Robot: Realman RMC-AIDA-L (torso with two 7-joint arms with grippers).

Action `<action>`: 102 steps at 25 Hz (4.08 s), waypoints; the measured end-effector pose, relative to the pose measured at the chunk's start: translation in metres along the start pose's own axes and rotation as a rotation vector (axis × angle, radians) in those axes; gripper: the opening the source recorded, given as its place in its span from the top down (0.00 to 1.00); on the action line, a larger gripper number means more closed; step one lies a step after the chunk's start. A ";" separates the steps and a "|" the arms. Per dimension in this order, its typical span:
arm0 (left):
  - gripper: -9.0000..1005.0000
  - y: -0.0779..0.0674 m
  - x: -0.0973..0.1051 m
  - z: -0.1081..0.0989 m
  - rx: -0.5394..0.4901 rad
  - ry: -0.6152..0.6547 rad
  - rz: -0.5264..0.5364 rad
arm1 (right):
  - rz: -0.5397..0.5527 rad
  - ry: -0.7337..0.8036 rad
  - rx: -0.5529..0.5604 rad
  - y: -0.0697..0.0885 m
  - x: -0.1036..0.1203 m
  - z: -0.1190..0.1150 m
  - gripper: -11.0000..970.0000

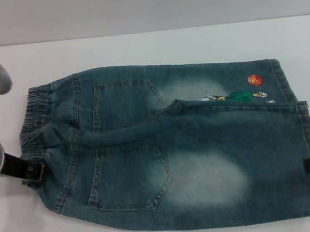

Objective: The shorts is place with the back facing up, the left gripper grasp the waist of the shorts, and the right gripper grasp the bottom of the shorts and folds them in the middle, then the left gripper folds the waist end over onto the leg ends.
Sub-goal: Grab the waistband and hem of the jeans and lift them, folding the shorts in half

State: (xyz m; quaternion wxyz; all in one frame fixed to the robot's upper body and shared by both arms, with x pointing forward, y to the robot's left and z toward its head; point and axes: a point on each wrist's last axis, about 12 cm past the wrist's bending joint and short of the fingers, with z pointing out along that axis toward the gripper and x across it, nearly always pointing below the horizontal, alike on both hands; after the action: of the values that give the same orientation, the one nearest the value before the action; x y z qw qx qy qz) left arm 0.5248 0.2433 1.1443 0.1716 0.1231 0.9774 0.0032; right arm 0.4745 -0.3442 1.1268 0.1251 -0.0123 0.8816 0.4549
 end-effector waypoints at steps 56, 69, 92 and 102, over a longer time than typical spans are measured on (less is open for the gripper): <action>0.79 -0.025 -0.015 -0.011 0.011 -0.009 0.088 | 0.197 -0.088 0.186 -0.051 0.044 -0.025 0.44; 0.79 -0.027 -0.017 -0.016 0.012 -0.020 0.095 | 0.185 -0.080 0.174 -0.050 0.039 -0.019 0.44; 0.79 -0.028 -0.017 -0.016 0.013 -0.018 0.097 | 0.164 -0.052 0.128 -0.051 0.033 -0.003 0.45; 0.79 -0.028 -0.018 -0.016 0.013 -0.016 0.098 | 0.170 -0.065 0.145 -0.053 0.033 -0.006 0.45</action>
State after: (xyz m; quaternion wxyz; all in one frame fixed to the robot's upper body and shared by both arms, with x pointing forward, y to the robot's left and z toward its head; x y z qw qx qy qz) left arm 0.5289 0.2122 1.1635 0.1781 0.1719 0.9689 0.0042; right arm 0.4480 -0.3768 1.0802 0.1151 0.0862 0.9056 0.3991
